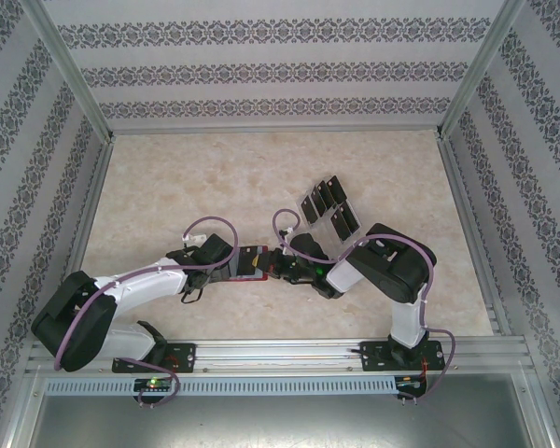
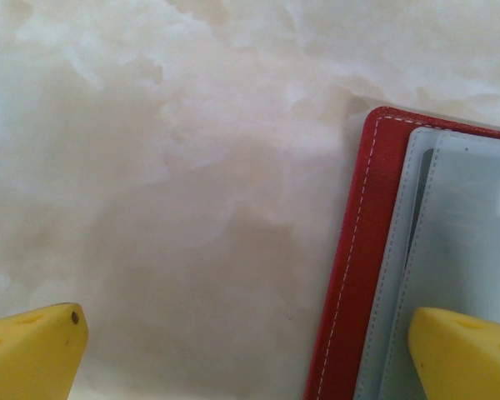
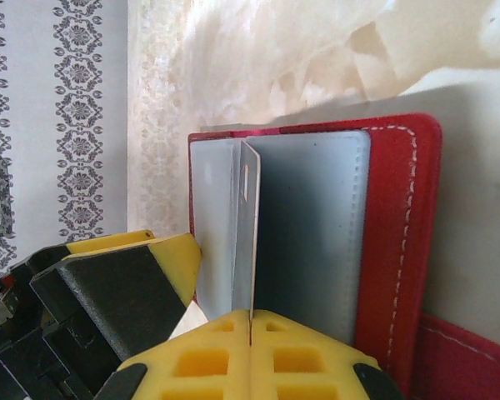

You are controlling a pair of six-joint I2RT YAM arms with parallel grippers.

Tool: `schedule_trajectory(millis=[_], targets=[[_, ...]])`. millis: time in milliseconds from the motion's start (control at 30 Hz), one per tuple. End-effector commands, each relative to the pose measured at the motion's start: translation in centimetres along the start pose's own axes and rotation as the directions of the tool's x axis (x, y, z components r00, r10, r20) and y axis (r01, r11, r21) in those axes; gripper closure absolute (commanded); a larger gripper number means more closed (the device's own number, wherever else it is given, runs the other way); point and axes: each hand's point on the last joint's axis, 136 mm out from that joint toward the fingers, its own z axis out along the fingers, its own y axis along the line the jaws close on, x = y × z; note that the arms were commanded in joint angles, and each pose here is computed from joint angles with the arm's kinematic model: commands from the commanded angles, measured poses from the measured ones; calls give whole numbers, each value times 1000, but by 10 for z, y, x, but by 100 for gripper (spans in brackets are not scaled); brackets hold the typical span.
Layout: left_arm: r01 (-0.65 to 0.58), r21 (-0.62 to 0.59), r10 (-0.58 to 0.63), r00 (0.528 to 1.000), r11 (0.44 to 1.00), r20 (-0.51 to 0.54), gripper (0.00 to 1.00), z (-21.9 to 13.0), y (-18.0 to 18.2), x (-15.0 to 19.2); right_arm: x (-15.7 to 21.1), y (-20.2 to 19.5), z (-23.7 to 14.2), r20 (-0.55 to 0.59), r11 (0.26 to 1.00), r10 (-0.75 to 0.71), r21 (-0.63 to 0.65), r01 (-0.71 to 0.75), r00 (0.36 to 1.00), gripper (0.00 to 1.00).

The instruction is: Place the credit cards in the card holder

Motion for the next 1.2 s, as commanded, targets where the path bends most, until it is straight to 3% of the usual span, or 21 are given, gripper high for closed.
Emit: schedule_trajectory(millis=[0, 833, 1167], targets=[[-42, -80, 38, 998, 996, -54, 0, 3, 23, 20, 4, 1, 4, -5, 1000, -4, -7, 4, 1000, 100], [-43, -80, 38, 998, 996, -55, 1, 3, 22, 20, 13, -6, 7, -30, 997, 70, 11, -70, 997, 100], [-45, -78, 41, 998, 996, -54, 0, 2, 22, 19, 19, -16, 11, -99, 994, 107, 41, -103, 989, 100]])
